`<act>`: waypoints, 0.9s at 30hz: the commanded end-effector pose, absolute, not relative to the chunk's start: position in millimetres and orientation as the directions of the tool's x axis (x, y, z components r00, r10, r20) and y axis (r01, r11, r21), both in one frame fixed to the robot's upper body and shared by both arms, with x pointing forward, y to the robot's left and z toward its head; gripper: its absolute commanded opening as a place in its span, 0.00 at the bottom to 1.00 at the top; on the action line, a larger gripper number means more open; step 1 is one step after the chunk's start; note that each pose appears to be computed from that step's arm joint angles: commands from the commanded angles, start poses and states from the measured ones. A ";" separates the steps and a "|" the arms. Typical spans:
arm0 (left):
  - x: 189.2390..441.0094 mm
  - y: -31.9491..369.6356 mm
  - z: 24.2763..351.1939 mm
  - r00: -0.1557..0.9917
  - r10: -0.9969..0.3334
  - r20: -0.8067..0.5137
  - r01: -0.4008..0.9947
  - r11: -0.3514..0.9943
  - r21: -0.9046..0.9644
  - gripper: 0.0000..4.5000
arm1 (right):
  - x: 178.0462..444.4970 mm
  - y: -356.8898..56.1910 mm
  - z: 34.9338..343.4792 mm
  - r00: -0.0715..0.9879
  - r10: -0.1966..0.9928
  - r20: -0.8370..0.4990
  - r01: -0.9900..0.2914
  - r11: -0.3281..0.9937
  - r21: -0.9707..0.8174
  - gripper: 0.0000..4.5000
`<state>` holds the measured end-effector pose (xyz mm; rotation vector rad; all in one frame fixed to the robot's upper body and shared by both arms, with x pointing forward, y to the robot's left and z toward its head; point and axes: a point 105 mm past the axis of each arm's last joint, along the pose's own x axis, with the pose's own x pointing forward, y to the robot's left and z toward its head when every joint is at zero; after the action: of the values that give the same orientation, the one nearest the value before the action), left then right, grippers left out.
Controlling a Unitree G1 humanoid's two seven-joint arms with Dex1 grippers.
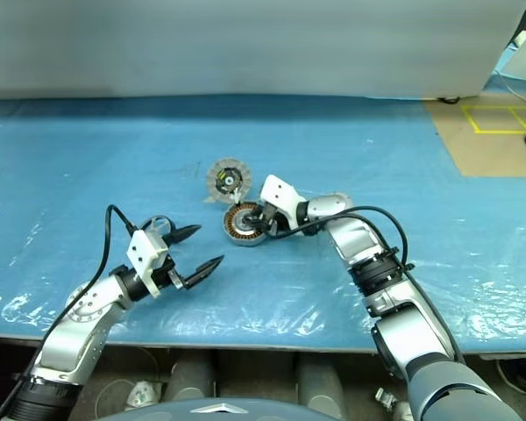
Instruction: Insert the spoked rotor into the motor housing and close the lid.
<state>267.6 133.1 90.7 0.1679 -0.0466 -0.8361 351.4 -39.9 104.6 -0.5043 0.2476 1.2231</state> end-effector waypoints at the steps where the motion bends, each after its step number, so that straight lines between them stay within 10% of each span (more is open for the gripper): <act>1: 267.3 135.2 98.3 0.672 -0.741 0.001 0.726 0.659 0.194 1.00 | 349.5 -36.5 105.9 0.322 0.838 -0.440 -0.940 0.231 -0.250 0.15; 16: 268.2 133.7 98.9 0.662 -0.749 -0.002 0.734 0.649 0.199 1.00 | 350.3 -40.0 101.6 0.326 0.831 -0.451 -0.941 0.240 -0.238 0.15; 22: 268.9 133.2 98.7 0.659 -0.752 -0.006 0.738 0.645 0.200 1.00 | 347.7 -35.8 132.5 0.292 0.915 -0.280 -0.956 0.266 -0.127 0.67; 27: 270.4 133.0 99.0 0.658 -0.753 -0.005 0.739 0.644 0.201 1.00 | 352.0 -38.9 147.3 0.310 0.928 -0.204 -0.950 0.296 -0.097 0.67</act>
<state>269.2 131.9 92.0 0.1734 -0.0507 -0.8523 351.7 -42.8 127.4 -0.2292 0.1928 1.2429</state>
